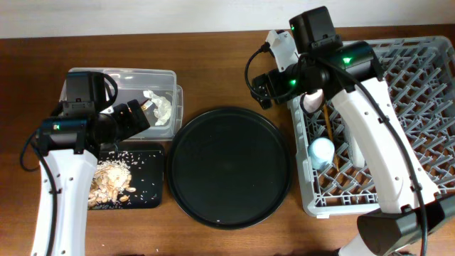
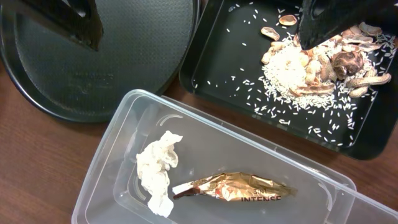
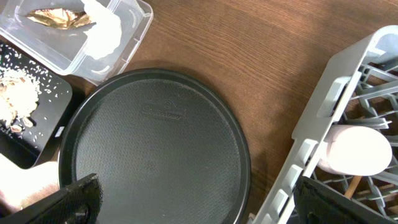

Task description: Sort waste into correct bins and load items into the dishwasher rack

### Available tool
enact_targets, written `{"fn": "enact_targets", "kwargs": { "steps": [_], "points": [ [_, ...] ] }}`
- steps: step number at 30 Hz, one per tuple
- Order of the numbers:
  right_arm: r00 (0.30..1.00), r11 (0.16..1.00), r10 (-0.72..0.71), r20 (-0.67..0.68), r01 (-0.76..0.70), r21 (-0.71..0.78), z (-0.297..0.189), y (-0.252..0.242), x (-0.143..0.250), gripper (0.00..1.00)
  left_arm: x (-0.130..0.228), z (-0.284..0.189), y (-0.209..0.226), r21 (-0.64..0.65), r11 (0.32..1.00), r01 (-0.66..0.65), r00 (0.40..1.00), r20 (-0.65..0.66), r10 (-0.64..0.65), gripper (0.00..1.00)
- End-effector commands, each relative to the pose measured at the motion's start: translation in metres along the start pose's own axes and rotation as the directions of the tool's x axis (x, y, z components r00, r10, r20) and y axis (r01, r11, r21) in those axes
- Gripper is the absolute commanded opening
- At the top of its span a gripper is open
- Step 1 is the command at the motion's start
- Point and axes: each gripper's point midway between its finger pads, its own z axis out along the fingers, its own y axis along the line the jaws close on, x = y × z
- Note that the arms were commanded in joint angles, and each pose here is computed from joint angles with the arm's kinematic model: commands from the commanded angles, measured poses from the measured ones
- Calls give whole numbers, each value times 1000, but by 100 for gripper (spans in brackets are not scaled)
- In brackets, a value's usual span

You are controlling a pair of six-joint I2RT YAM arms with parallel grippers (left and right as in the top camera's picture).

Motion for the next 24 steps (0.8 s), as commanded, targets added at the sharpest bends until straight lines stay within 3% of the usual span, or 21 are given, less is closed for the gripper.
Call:
{"fn": "enact_targets", "kwargs": {
  "steps": [1, 5, 8, 10, 14, 17, 19, 21, 24],
  "points": [
    [996, 1000, -27, 83, 26, 13, -34, 12, -7, 99, -3, -3, 2, -7, 1000, 10, 1000, 16, -10, 99],
    [962, 997, -69, 262, 63, 31, -117, 31, -3, 99, -3, -3, 2, -7, 1000, 10, 1000, 16, -10, 99],
    [876, 987, -131, 465, 68, 149, -213, 37, 18, 99, -3, -4, 2, -6, 1000, 10, 1000, 17, -10, 99],
    [784, 977, -165, 599, 46, 208, -283, 46, 55, 99, -3, -4, 2, -6, 1000, 10, 1000, 17, -10, 99],
    [623, 964, -199, 756, -16, 266, -355, 58, 142, 98, -3, -4, 2, -6, 1000, 10, 1000, 17, -10, 99],
    [598, 950, -200, 776, -74, 302, -339, 55, 196, 99, -3, -4, 2, -6, 1000, 10, 1000, 17, -10, 99],
    [591, 937, -198, 782, -121, 329, -296, 42, 217, 98, -3, -4, 2, -6, 1000, 10, 1000, 17, -10, 99],
    [555, 925, -213, 804, -151, 349, -266, 27, 213, 99, -3, -4, 2, -6, 1000, 10, 1000, 17, -10, 99],
    [394, 901, -280, 875, -206, 381, -213, -11, 176, 99, -3, -4, 2, -6, 1000, 10, 1000, 17, -10, 99]
  ]
}}
